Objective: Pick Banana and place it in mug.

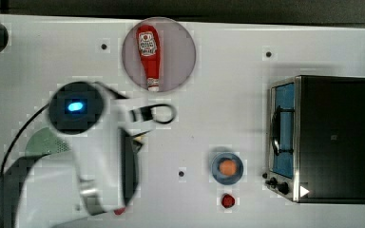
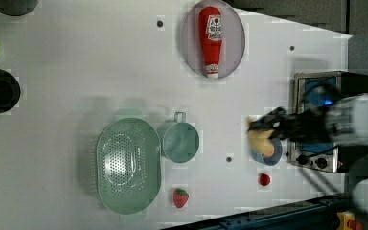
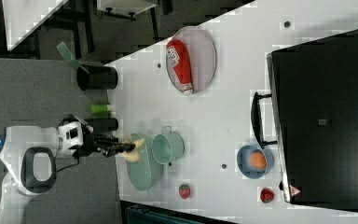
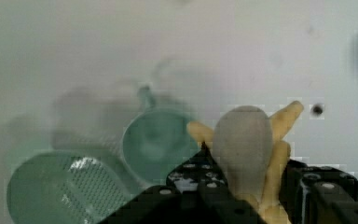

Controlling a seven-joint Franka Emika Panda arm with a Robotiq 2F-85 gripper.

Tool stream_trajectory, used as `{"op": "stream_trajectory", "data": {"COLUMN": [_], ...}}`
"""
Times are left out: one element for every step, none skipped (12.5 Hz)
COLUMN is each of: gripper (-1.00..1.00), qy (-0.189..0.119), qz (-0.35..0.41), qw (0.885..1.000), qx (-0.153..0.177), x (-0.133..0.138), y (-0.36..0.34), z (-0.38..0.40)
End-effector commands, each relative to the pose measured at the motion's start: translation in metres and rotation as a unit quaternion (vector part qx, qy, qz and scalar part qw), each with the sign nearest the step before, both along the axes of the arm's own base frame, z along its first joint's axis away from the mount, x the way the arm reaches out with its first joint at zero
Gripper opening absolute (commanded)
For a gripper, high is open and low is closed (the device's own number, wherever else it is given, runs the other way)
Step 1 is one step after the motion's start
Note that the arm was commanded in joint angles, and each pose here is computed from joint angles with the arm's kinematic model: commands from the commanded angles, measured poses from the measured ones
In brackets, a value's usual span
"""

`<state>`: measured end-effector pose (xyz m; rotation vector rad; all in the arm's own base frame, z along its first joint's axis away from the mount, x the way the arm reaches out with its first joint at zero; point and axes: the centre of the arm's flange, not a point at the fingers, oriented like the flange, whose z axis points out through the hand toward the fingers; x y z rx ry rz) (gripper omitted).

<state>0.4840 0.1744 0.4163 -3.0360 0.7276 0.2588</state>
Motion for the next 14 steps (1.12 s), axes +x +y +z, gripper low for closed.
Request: {"op": "stream_trajectory", "data": {"gripper": [-0.28, -0.28, -0.28, -0.28, -0.28, -0.28, -0.28, -0.28, -0.20, 0.01, 0.22, 0.44, 0.67, 0.90], "qy": [-0.022, -0.026, -0.036, -0.040, -0.040, -0.040, -0.040, -0.036, -0.033, -0.026, -0.027, -0.029, -0.029, -0.030], "qz": [-0.095, -0.095, -0.099, -0.105, -0.114, -0.122, -0.132, -0.138, -0.137, -0.136, -0.137, -0.138, -0.139, -0.138], "qw": [0.995, 0.995, 0.994, 0.994, 0.993, 0.992, 0.990, 0.990, 0.990, 0.990, 0.990, 0.990, 0.990, 0.990], "qx": [-0.010, -0.007, -0.001, 0.003, 0.006, 0.009, 0.012, 0.014, 0.014, 0.012, 0.015, 0.017, 0.017, 0.018], "x": [-0.008, -0.012, -0.015, -0.019, -0.023, -0.026, -0.025, -0.024, -0.024, -0.025, -0.024, -0.023, -0.023, -0.023], "y": [0.033, 0.040, 0.046, 0.049, 0.051, 0.052, 0.053, 0.054, 0.054, 0.054, 0.055, 0.055, 0.054, 0.054], "z": [-0.022, -0.041, -0.059, -0.078, -0.098, -0.114, -0.127, -0.138, -0.147, -0.156, -0.161, -0.163, -0.163, -0.162]}}
